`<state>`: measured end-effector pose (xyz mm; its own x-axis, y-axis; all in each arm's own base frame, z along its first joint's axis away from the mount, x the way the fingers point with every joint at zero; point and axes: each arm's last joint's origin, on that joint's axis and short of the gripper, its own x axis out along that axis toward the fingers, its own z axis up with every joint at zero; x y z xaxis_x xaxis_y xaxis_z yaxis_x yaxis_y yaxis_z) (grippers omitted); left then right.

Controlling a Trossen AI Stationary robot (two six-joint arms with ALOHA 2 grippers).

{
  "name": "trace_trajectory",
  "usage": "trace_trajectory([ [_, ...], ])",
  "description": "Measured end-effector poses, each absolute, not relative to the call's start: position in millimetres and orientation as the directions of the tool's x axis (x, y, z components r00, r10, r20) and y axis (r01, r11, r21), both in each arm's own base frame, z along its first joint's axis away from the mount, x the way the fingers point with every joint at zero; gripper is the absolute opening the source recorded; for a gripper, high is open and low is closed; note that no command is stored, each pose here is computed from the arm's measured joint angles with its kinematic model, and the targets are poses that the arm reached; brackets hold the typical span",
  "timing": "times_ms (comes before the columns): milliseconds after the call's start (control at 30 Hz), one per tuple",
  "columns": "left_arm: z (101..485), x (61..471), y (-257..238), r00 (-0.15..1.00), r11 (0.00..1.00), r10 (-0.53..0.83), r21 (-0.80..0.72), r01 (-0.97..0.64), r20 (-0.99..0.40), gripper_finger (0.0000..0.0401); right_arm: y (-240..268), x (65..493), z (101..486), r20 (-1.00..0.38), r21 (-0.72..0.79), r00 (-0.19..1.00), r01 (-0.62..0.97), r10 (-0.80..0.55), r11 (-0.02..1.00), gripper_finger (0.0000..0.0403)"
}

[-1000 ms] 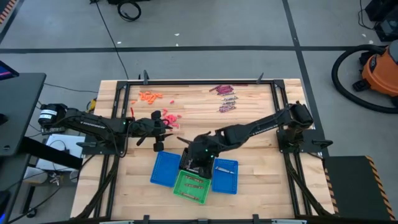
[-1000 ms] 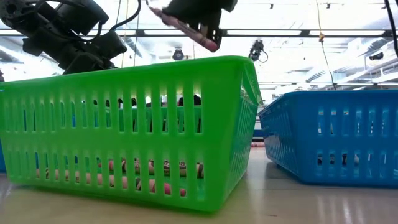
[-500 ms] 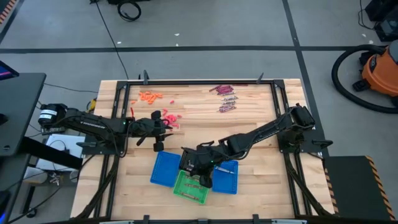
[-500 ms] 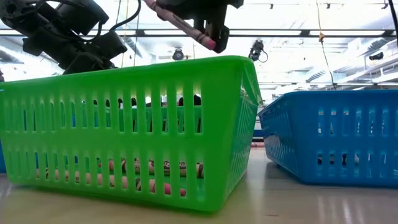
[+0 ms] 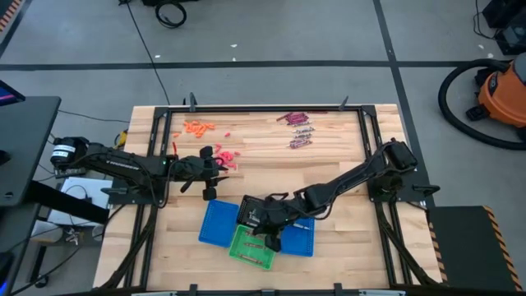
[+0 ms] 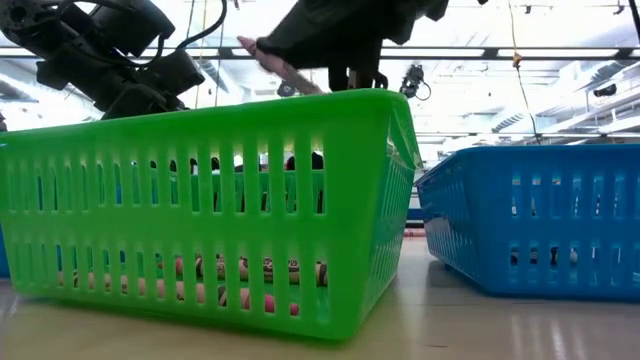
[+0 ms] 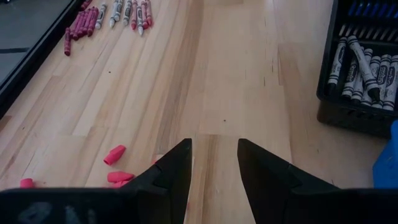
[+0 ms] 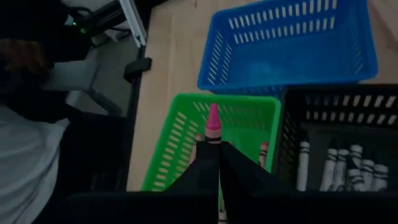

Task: Sort crayons
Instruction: Put the pink crayon into the green bin

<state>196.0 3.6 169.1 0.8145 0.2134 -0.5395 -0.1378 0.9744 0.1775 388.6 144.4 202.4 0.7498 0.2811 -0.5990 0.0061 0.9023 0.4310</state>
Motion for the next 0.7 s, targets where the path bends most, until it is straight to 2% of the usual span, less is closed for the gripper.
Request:
trace_trajectory([
  [267,170,197,4,0.82,0.974,0.213,0.176,-0.14,-0.531,0.0141,157,394,173,-0.626,0.438,0.729,0.035,0.277,0.898,0.0013],
  [700,170,197,4,0.824,0.975,0.213,0.175,-0.141,-0.525,0.0141,171,391,165,-0.63,0.403,0.742,0.057,0.231,0.913,0.0013],
])
